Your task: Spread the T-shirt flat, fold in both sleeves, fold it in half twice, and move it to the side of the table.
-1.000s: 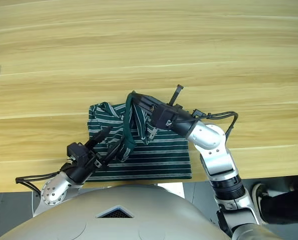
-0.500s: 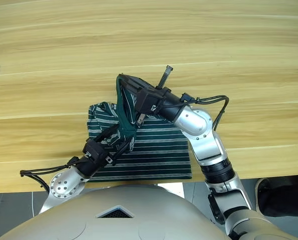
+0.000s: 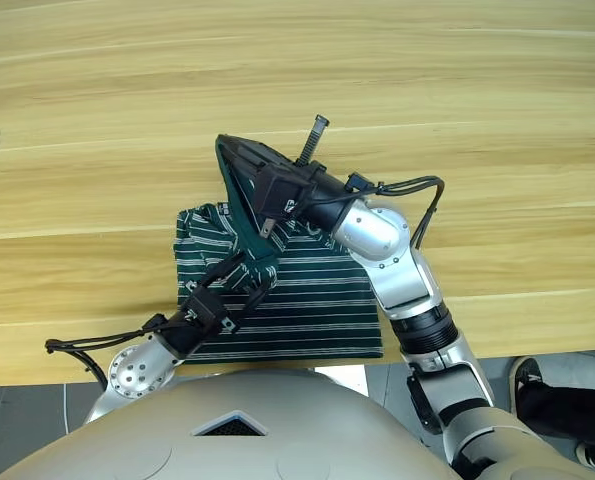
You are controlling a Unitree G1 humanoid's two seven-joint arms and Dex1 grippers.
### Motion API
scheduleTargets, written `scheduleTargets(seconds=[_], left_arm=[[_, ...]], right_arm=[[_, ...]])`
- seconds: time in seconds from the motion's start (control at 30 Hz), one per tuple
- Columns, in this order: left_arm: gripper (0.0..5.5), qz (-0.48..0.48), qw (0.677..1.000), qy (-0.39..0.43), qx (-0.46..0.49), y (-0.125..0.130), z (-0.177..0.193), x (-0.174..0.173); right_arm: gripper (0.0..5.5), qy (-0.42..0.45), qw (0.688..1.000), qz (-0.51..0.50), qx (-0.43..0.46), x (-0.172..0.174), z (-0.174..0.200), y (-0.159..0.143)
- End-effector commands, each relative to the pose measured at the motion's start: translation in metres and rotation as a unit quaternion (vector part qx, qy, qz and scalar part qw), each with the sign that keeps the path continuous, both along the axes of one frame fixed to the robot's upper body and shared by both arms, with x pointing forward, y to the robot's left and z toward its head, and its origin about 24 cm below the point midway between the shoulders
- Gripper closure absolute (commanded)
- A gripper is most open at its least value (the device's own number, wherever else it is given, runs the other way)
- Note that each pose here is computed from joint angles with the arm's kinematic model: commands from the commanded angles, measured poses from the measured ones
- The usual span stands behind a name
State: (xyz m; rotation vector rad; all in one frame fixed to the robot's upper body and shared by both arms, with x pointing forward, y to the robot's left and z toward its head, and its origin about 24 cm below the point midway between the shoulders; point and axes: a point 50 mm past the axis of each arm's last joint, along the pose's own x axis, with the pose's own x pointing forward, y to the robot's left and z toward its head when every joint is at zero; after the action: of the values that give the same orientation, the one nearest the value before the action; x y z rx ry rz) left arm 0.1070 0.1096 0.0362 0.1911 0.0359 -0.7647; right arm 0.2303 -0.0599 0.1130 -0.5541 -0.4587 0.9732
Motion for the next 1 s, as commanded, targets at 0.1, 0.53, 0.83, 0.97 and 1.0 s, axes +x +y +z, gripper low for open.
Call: scheduleTargets(seconds=[0.1,0.53,0.83,0.97,1.0], left_arm=[[3.67,-0.004,1.000,-0.016,0.006,-0.004,-0.002,0.005],[5.45,0.011,0.999,-0.032,0.029,-0.001,-0.007,0.013],[5.45,0.022,0.991,-0.103,0.077,0.038,0.015,0.043],[5.45,0.036,0.989,-0.137,-0.035,0.068,0.064,0.062],[5.45,0.037,0.987,-0.145,-0.064,0.074,0.077,0.065]], right_arm=[[5.50,-0.001,1.000,-0.007,0.004,-0.003,-0.002,-0.003],[5.50,-0.001,1.000,-0.025,0.004,-0.001,-0.005,-0.010],[5.50,0.011,0.994,-0.107,0.007,0.013,-0.009,-0.053],[5.50,0.007,0.986,-0.167,-0.003,0.018,-0.004,-0.097],[5.50,0.004,0.984,-0.179,-0.006,0.018,0.000,-0.107]])
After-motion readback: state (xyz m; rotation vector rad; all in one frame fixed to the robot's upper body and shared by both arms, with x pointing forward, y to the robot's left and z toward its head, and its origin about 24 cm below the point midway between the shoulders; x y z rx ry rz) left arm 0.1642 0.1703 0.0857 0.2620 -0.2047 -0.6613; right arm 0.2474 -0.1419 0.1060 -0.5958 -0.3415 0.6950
